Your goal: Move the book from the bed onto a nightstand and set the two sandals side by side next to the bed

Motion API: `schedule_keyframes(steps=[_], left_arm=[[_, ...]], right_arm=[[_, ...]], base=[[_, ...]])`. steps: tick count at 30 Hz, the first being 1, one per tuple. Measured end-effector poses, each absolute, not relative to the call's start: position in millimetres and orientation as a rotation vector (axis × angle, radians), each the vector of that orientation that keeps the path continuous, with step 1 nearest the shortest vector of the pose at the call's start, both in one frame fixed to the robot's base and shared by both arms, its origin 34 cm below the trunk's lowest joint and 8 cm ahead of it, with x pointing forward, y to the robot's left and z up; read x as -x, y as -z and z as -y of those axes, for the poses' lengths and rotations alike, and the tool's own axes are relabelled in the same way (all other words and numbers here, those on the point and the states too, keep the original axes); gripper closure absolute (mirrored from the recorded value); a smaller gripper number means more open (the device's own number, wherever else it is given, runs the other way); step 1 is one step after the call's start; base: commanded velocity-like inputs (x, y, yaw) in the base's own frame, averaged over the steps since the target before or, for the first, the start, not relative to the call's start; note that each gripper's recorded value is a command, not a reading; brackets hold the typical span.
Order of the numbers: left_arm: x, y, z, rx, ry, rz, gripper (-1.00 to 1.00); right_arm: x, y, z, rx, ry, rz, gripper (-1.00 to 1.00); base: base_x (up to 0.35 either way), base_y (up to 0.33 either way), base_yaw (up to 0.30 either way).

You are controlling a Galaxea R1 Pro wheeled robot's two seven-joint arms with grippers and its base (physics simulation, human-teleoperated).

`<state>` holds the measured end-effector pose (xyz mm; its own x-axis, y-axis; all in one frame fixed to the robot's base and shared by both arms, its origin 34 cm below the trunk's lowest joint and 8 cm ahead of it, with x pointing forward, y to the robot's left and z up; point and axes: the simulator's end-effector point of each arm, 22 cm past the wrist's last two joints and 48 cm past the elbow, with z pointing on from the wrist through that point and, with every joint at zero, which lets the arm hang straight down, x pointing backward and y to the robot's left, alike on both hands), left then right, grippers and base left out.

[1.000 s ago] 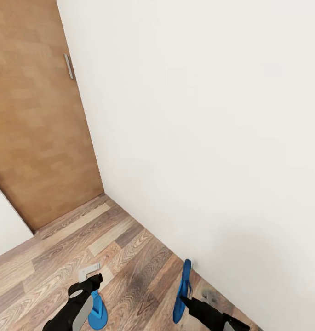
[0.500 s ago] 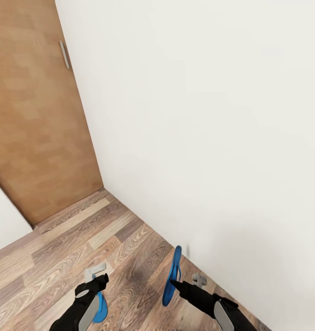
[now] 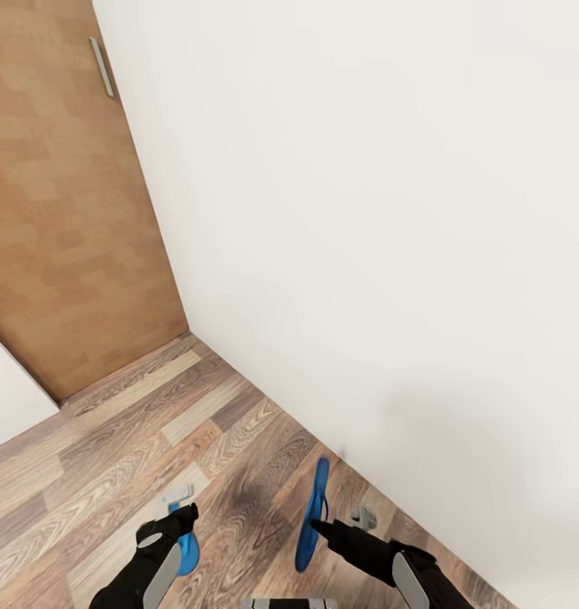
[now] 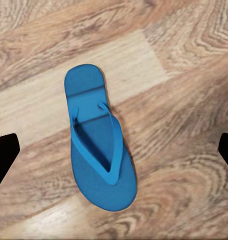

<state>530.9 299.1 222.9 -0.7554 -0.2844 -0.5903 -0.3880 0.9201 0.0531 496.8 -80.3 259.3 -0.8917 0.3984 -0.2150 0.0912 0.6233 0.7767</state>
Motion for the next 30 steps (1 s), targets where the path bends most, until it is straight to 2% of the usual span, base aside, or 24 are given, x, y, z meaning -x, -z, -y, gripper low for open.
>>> schedule_keyframes(steps=[8,16,30], left_arm=[[-520,-206,-299,0.476,-0.237,-2.520,-1.00],[-530,-201,-283,0.437,-0.130,-2.544,-1.00],[-568,-231,-314,0.353,-0.114,-2.650,-1.00]], right_arm=[[-488,-245,80,-0.412,-1.162,-2.511,1.00],[-479,-231,80,-0.434,-1.164,-2.539,1.00],[-463,-207,80,-0.474,-1.167,-2.588,1.00]], base=[[0.000,0.000,0.000],[0.000,0.000,0.000],[0.000,0.000,0.000]])
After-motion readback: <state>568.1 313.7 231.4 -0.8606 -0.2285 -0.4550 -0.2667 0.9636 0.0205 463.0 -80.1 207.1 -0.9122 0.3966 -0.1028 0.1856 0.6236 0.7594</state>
